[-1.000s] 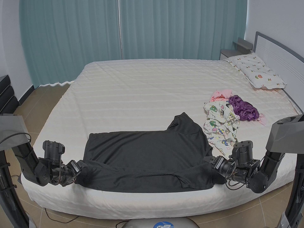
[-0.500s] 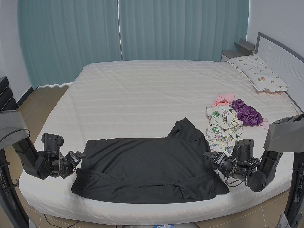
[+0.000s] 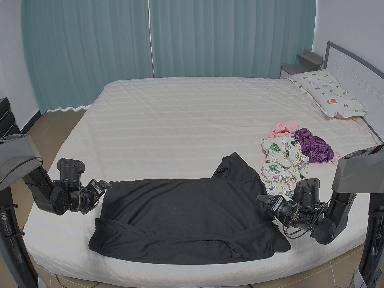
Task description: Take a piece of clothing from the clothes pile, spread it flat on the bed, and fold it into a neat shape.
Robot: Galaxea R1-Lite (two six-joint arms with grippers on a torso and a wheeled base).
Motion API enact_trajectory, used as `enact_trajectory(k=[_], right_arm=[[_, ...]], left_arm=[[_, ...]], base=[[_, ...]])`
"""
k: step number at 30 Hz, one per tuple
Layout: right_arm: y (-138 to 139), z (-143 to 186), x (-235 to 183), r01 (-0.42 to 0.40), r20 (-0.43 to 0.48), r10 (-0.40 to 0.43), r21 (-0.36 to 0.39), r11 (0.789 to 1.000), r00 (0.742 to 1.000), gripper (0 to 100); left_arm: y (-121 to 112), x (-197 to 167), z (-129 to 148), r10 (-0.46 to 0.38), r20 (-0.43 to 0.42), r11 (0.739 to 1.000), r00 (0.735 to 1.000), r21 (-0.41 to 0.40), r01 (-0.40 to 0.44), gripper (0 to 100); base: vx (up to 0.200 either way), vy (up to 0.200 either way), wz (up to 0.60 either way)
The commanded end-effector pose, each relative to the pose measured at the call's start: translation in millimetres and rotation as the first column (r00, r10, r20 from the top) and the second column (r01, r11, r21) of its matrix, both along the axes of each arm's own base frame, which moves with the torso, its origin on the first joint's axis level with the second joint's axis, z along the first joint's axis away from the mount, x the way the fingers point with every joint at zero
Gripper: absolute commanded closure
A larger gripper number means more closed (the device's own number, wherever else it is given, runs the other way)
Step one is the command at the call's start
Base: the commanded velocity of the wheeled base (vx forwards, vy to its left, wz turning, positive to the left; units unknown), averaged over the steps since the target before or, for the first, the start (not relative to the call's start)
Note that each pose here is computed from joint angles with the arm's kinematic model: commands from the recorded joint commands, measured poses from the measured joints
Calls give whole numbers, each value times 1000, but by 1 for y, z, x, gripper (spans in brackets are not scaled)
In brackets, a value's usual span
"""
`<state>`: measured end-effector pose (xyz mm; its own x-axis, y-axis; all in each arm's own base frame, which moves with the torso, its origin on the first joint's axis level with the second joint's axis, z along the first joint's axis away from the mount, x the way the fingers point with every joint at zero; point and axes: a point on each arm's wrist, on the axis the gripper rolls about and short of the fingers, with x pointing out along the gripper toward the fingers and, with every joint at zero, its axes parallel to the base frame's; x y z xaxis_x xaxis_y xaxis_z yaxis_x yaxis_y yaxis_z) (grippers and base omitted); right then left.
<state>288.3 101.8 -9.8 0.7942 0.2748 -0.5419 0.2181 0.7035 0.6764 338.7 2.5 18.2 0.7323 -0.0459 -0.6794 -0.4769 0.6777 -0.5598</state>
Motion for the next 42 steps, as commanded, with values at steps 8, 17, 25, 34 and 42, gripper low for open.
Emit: enact_trajectory(k=[8,17,25,34,42], right_arm=[[0,-5,0,-16,-8,15,-28,999,1000,0],[-4,-6,2,-36,-2,36,-79,996,999,0],[-4,-5,1,-69,-13,68,-131,989,998,0],[1,7,17,-83,47,92,-167,982,995,0],[1,16,36,-72,40,80,-180,981,996,0]], left_arm=[[0,53,-23,-53,-10,998,999,46,54,0],[3,103,-41,-140,15,980,990,142,137,0],[4,133,-64,-240,42,946,970,236,224,0],[3,130,-65,-223,32,945,974,254,208,0],[4,125,-56,-215,31,948,976,248,201,0]], base=[[0,0,0],[0,0,0],[0,0,0],[0,0,0],[0,0,0]])
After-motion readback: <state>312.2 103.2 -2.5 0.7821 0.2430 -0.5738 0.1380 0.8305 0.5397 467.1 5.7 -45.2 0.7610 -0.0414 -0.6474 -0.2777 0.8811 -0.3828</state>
